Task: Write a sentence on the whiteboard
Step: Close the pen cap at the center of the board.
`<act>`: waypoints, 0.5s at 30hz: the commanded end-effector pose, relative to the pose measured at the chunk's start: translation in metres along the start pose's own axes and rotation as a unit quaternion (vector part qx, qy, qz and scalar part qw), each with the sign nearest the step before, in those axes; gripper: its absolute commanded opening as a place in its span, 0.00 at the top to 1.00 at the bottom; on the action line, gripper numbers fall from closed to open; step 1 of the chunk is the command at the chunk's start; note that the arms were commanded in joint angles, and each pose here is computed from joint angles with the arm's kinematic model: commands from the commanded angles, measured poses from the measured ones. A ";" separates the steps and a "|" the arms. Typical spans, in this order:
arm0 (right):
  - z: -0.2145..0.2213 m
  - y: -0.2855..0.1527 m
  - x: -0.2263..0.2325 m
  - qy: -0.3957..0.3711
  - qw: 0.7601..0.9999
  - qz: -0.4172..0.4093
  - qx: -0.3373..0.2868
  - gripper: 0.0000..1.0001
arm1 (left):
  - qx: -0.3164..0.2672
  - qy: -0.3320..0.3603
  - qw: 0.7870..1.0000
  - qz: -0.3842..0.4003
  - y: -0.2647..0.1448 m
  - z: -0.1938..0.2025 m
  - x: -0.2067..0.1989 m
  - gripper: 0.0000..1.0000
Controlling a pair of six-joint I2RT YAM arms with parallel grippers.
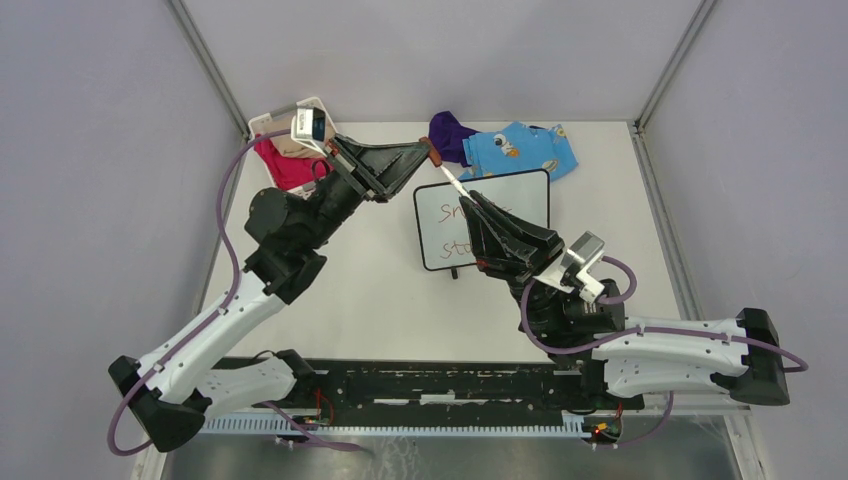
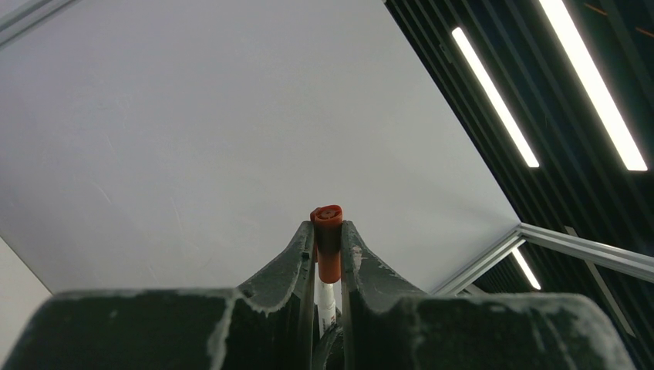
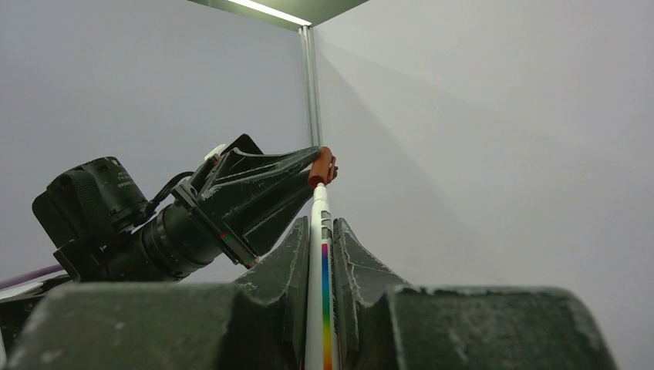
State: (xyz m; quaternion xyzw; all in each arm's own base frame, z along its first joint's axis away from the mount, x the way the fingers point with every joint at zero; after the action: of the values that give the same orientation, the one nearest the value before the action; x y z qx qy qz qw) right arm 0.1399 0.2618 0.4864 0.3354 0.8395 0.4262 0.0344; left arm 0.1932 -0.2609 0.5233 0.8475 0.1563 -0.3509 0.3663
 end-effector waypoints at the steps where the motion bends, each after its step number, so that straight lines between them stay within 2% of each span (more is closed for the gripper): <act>1: -0.017 0.007 0.000 0.010 1.000 0.008 -0.024 1.00 | -0.017 0.027 0.999 0.034 0.000 -0.010 -0.024 0.98; 15: -0.016 0.009 -0.003 0.007 0.999 0.021 -0.029 1.00 | -0.009 0.027 0.999 0.029 0.002 0.003 -0.021 0.98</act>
State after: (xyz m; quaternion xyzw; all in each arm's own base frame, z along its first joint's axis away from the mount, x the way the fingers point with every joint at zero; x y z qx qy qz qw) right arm 0.1405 0.2618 0.4864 0.3373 0.8377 0.4281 0.0343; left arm 0.1881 -0.2667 0.5228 0.8479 0.1565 -0.3505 0.3656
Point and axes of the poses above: each gripper's point midway between its finger pads, its own y axis out along the fingers, its own x axis along the line the jaws close on, z = x × y, the point moved 2 cm from there along -y, back along the fingers, and after that the axes turned 12 degrees about y, right-handed, at the moved point
